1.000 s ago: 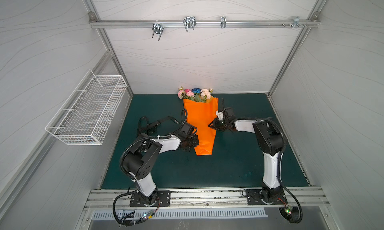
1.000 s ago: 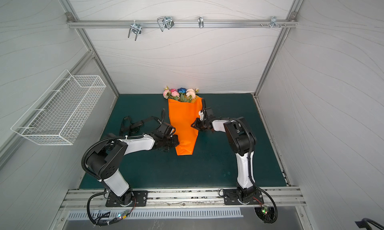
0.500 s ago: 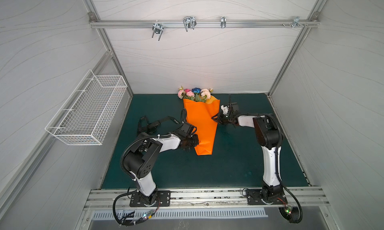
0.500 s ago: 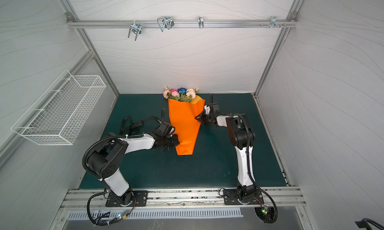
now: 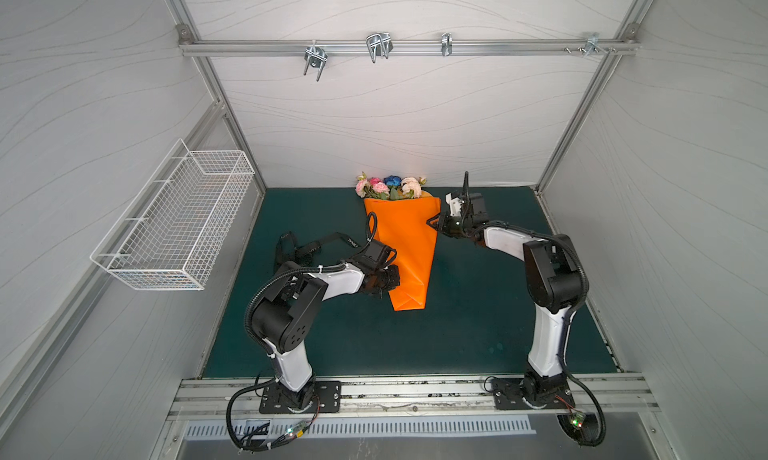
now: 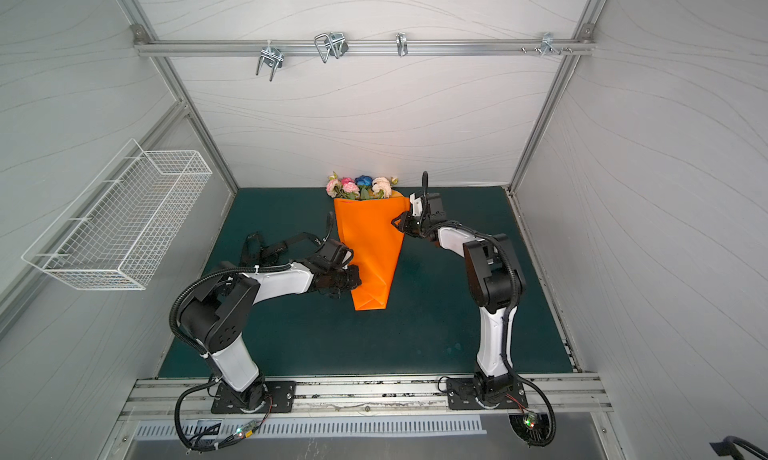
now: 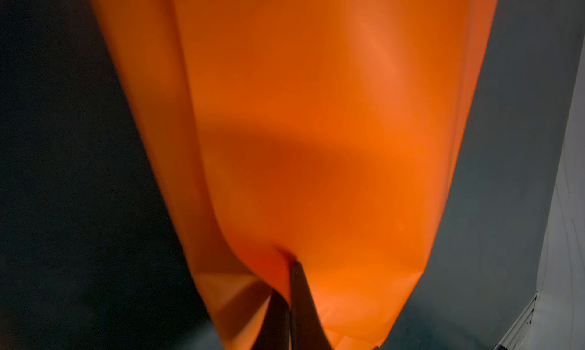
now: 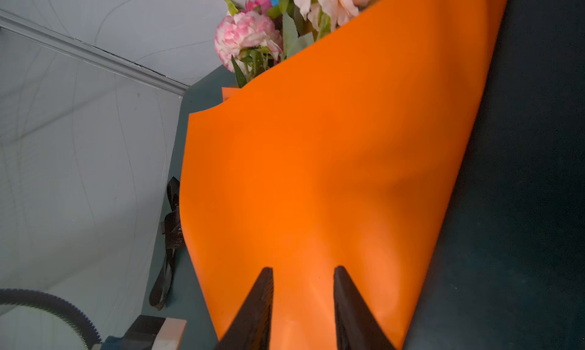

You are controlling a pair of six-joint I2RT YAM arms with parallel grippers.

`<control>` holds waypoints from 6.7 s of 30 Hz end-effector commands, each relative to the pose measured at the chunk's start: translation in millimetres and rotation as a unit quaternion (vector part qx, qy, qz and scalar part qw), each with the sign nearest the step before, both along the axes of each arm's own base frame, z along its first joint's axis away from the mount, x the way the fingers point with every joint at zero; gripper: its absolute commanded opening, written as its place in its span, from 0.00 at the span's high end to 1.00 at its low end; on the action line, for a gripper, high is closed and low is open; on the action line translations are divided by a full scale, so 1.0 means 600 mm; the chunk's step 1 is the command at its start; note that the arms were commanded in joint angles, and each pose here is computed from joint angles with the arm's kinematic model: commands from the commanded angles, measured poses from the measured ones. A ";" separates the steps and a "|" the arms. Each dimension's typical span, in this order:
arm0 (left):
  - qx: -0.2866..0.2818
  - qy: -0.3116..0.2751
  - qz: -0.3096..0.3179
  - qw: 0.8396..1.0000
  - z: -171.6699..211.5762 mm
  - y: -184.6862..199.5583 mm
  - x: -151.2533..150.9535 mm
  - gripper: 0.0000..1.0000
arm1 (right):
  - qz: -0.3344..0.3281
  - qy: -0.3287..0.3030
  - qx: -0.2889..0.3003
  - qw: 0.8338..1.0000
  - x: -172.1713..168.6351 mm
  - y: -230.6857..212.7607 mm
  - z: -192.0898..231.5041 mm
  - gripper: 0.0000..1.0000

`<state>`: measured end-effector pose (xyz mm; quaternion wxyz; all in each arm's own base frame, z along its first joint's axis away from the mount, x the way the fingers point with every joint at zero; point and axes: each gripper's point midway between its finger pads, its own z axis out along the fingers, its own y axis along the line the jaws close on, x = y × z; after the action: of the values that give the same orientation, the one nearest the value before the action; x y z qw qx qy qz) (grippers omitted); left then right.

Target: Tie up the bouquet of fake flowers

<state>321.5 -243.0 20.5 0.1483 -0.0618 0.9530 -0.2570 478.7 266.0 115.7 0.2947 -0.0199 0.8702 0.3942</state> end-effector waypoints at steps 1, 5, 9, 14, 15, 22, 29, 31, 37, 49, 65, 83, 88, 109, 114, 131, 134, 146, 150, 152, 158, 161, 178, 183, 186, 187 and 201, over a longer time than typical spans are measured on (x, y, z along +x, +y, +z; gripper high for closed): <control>0.005 0.001 0.000 1.000 -0.004 -0.001 0.010 1.00 | 0.000 0.007 -0.038 0.999 0.000 0.003 -0.023 0.65; 0.008 0.011 0.007 1.000 -0.013 0.005 0.010 1.00 | -0.005 0.024 -0.047 0.999 0.019 0.011 -0.056 0.65; 0.007 0.019 0.013 1.000 -0.020 0.009 0.010 1.00 | -0.022 0.039 -0.068 0.997 0.046 0.004 -0.093 0.66; 0.009 0.028 0.018 0.999 -0.030 0.013 0.006 1.00 | -0.038 0.056 -0.075 0.995 0.077 -0.015 -0.123 0.65; 0.007 0.030 0.018 0.999 -0.032 0.013 0.004 1.00 | -0.043 0.058 -0.072 0.995 0.085 -0.021 -0.126 0.65; 0.005 0.047 0.027 0.999 -0.050 0.019 -0.011 1.00 | -0.055 0.096 -0.032 0.993 0.130 -0.052 -0.149 0.65; 0.006 0.054 0.035 0.998 -0.055 0.024 -0.019 1.00 | -0.065 0.113 0.032 0.991 0.191 -0.090 -0.142 0.65; 0.006 0.052 0.038 0.998 -0.055 0.024 -0.018 1.00 | -0.065 0.112 0.051 0.990 0.211 -0.101 -0.122 0.65; 0.008 0.053 0.047 0.997 -0.055 0.028 -0.018 1.00 | -0.073 0.057 0.063 0.994 0.235 -0.145 -0.002 0.56; 0.001 0.050 0.048 0.998 -0.050 0.025 -0.015 1.00 | -0.055 0.086 0.001 0.995 -0.052 -0.129 0.006 0.36; -0.007 0.046 0.054 0.997 -0.043 0.023 -0.013 1.00 | 0.051 0.171 -0.068 0.982 -0.296 0.006 -0.152 0.31; 0.059 -0.063 0.181 0.980 0.094 0.174 0.056 0.28 | 0.027 0.198 -0.081 0.977 -0.271 0.021 -0.186 0.79; 0.062 -0.099 0.192 0.974 0.148 0.203 0.112 0.16 | 0.035 0.195 -0.083 0.977 -0.272 0.028 -0.185 0.78; -0.015 -0.053 0.041 0.998 0.085 0.114 0.214 0.01 | 0.080 0.174 -0.134 0.972 -0.281 0.046 -0.184 0.69; -0.029 -0.035 0.022 0.999 0.065 0.100 0.213 0.01 | 0.087 0.177 -0.136 0.971 -0.277 0.051 -0.186 0.69; -0.012 0.000 0.011 1.000 0.010 0.087 0.200 0.20 | 0.043 0.172 -0.147 0.973 -0.247 -0.005 -0.157 0.46; -0.012 0.005 0.011 1.000 0.003 0.087 0.200 0.20 | 0.024 0.164 -0.155 0.974 -0.234 -0.028 -0.146 0.43; -0.024 0.013 0.008 1.000 0.000 0.079 0.196 0.20 | 0.009 0.133 -0.136 0.982 -0.152 -0.044 -0.121 0.40; -0.026 0.004 0.024 0.999 0.020 0.084 0.193 0.20 | 0.027 0.114 -0.124 0.985 -0.133 -0.025 -0.109 0.39; -0.011 -0.005 0.049 0.999 0.034 0.100 0.191 0.21 | 0.037 0.109 -0.120 0.986 -0.126 -0.017 -0.108 0.40; 0.040 -0.048 0.136 0.989 0.083 0.162 0.180 0.18 | 0.057 0.100 -0.118 0.986 -0.116 0.002 -0.105 0.39; 0.047 -0.074 0.164 0.982 0.111 0.182 0.180 0.18 | 0.068 0.092 -0.123 0.986 -0.112 0.016 -0.102 0.40; -0.052 -0.037 0.046 0.997 0.090 0.083 0.206 0.25 | 0.094 0.096 -0.138 0.981 -0.106 0.058 -0.126 0.40; -0.046 -0.017 0.052 0.997 0.059 0.084 0.205 0.53 | 0.101 0.103 -0.132 0.981 -0.108 0.065 -0.132 0.40; -0.059 -0.013 0.050 0.997 0.054 0.078 0.203 0.54 | 0.102 0.106 -0.128 0.981 -0.109 0.067 -0.135 0.39; -0.066 -0.015 0.050 0.996 0.055 0.075 0.204 0.53 | 0.103 0.106 -0.128 0.981 -0.109 0.067 -0.136 0.40; -0.091 0.000 0.051 0.994 0.041 0.061 0.200 0.82 | 0.111 0.091 -0.116 0.983 -0.110 0.074 -0.096 0.39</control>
<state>439.3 -201.9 53.9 0.1591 -0.1247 0.9213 -0.3322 415.2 304.8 42.1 0.1639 -0.1011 0.9303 0.3123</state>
